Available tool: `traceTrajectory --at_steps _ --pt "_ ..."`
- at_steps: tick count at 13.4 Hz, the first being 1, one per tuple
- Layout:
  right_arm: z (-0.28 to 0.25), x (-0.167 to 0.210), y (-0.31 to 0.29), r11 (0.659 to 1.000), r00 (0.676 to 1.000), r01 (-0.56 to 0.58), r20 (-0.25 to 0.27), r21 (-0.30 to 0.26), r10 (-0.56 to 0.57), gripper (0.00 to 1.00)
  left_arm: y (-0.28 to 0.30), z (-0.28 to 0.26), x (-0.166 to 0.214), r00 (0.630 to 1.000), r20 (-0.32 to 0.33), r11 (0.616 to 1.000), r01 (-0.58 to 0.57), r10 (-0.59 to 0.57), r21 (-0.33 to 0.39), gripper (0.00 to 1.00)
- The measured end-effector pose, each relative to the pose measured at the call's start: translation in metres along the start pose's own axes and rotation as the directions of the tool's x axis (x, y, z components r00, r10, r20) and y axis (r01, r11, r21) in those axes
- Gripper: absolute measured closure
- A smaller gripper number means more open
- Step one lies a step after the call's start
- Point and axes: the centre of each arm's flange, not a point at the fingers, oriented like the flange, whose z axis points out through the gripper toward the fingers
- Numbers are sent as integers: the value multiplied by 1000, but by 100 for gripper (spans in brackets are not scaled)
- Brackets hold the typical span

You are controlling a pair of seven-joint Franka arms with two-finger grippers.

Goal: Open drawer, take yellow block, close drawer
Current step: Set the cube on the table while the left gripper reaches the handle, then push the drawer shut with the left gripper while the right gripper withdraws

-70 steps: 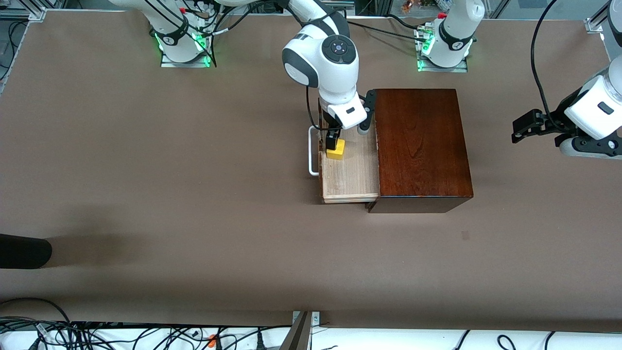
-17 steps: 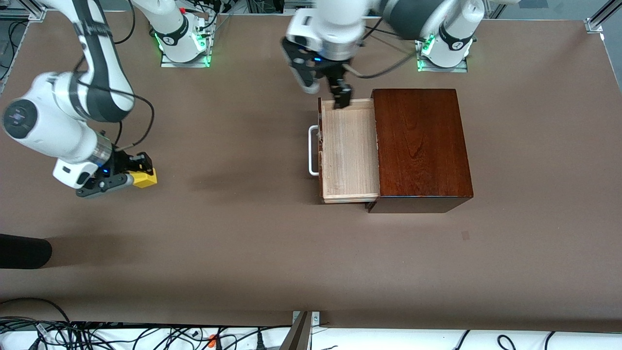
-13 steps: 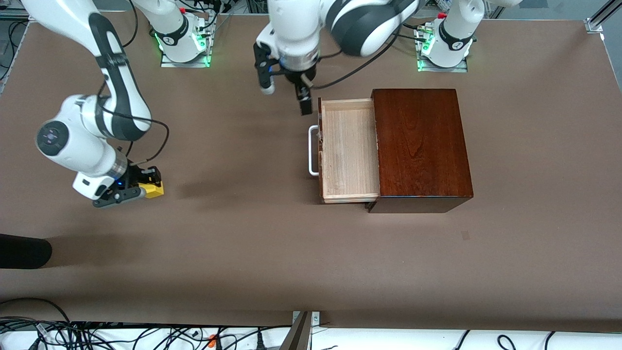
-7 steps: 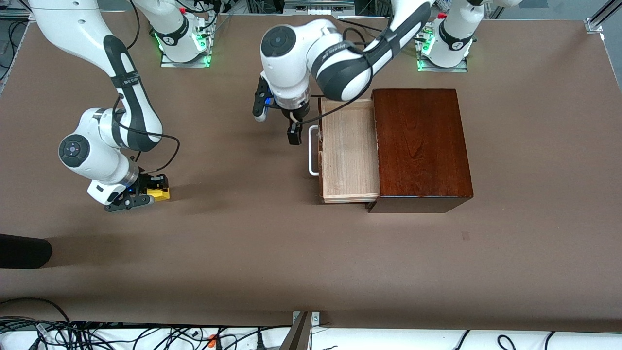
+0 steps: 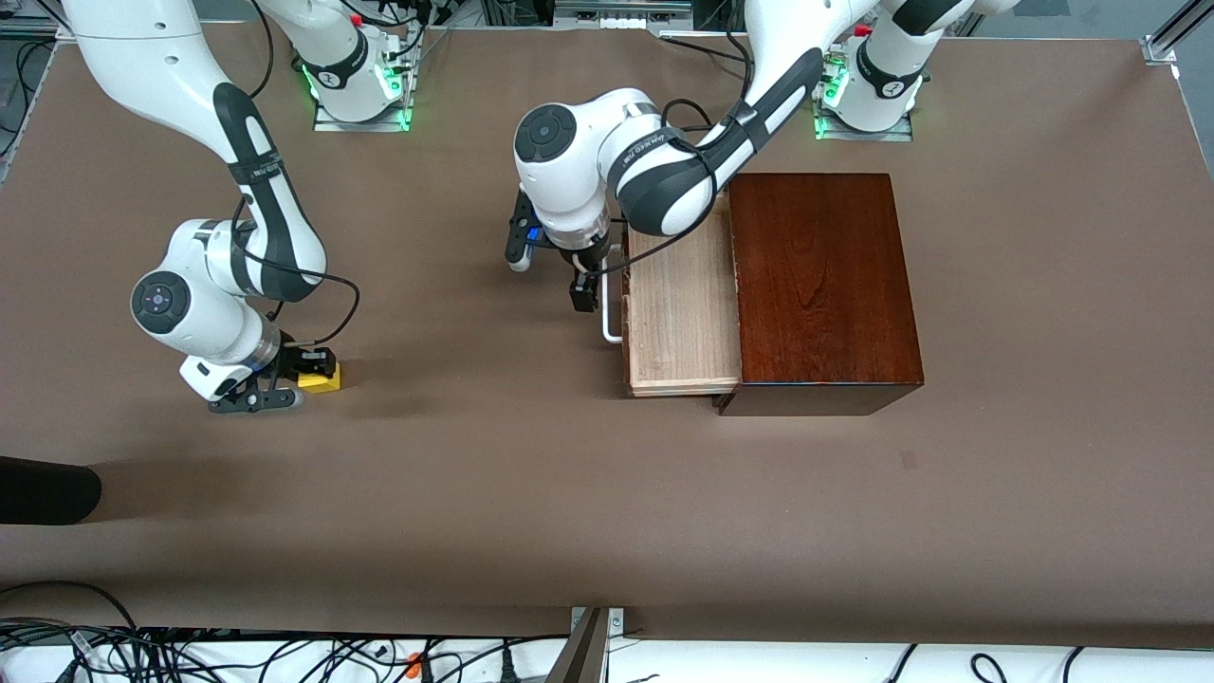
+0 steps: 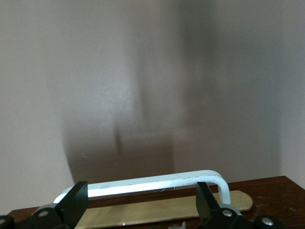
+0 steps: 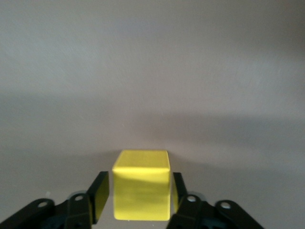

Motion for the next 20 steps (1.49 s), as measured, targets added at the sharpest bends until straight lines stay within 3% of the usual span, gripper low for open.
traceTrajectory --at_steps 1,3,4,9,12,16,20 --pt "-20 5 -5 1000 1000 5 -26 8 -5 25 -1 2 -3 1000 16 1000 2 -2 -1 0" --pt "-71 5 -14 999 1000 -3 -31 36 4 4 -3 5 -11 999 53 1000 12 -11 -20 0" --pt "-104 0 -17 999 1000 -10 -22 53 11 0 -4 4 -12 998 60 1000 15 -13 -24 0" --pt "-274 -52 -24 992 1000 -1 8 126 -1 0 -5 7 -25 992 126 997 36 -28 -62 0" --pt "-347 -66 -30 990 999 30 23 140 -33 0 -14 12 -46 980 191 993 72 -53 -93 0" --pt "-381 -63 -31 991 999 43 15 123 -46 0 -29 16 -80 964 251 983 127 -90 -135 0" --pt "-376 -55 -24 998 998 47 32 48 -49 0 -35 21 -103 948 300 971 160 -103 -175 0"
